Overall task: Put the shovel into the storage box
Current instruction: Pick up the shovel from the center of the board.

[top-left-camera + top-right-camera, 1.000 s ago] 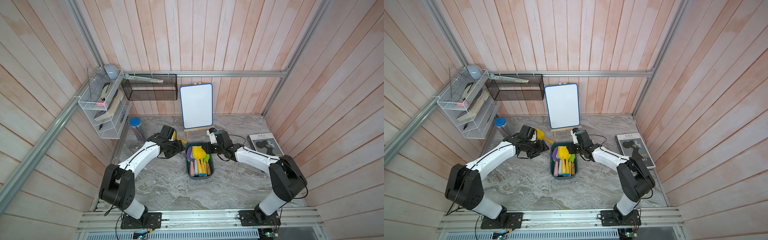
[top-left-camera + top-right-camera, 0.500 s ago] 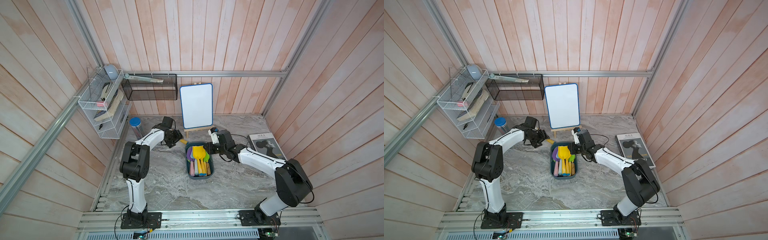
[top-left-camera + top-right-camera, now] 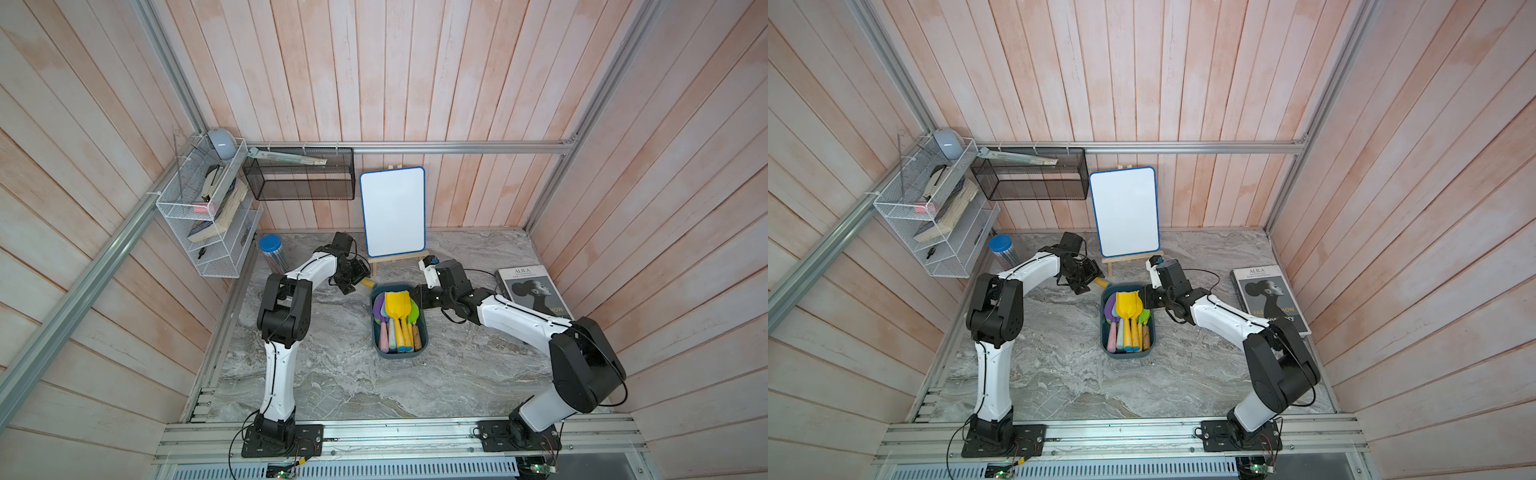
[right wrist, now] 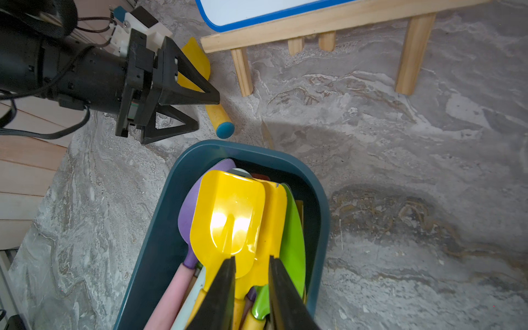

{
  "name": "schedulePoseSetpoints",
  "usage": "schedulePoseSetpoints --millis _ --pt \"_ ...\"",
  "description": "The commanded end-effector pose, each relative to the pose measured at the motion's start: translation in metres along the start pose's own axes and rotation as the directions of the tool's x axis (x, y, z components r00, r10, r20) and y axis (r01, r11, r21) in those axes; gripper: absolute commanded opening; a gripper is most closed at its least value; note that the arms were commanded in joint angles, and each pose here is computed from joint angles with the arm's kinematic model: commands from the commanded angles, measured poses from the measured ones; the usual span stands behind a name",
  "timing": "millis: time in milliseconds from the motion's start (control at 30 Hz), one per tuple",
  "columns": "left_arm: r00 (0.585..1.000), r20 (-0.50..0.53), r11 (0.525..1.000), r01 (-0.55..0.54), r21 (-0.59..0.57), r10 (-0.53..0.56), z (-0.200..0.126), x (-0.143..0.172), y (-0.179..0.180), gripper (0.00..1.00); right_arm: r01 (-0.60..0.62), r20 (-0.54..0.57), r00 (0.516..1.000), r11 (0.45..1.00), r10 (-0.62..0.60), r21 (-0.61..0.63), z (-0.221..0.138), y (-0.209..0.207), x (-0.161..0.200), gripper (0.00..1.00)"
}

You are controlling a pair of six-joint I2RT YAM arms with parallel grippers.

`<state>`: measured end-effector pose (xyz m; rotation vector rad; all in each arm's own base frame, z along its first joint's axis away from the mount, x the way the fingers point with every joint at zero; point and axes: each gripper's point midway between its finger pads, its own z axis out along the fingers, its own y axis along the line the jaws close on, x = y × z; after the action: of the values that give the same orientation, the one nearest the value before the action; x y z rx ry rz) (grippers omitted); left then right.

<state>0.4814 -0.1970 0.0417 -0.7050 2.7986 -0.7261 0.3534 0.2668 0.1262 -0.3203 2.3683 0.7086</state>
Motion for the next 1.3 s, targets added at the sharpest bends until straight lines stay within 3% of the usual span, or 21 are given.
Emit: schedulePoseSetpoints --millis 0,200,500,700,900,1267 --pt "0.999 -0.034 0.999 0.002 -0.048 -0.004 0.014 0.007 0.001 0.75 0.000 0.003 1.000 1.000 0.000 -0.001 -0.006 -0.007 0.003 0.27" --pt "0.997 -0.083 0.993 -0.002 -0.118 -0.008 0.033 0.020 0.004 0.75 -0.013 0.021 1.000 1.000 0.013 -0.009 -0.016 -0.018 0.004 0.27" --pt "0.992 -0.111 0.962 0.026 -0.270 -0.058 0.040 0.041 0.039 0.74 -0.033 0.043 0.999 0.999 0.034 -0.027 -0.027 -0.031 0.010 0.27" --pt "0.991 -0.104 0.940 0.046 -0.337 -0.086 0.043 0.047 0.059 0.65 -0.042 0.045 0.998 0.999 0.044 -0.027 -0.032 -0.040 0.016 0.26" --pt "0.991 -0.082 0.913 0.062 -0.403 -0.104 0.040 0.047 0.080 0.64 -0.051 0.056 0.997 0.998 0.053 -0.036 -0.038 -0.045 0.019 0.25" --pt "0.990 -0.040 0.895 0.105 -0.433 -0.135 0.025 0.044 0.107 0.51 -0.058 0.060 0.996 0.997 0.061 -0.052 -0.041 -0.044 0.020 0.24"
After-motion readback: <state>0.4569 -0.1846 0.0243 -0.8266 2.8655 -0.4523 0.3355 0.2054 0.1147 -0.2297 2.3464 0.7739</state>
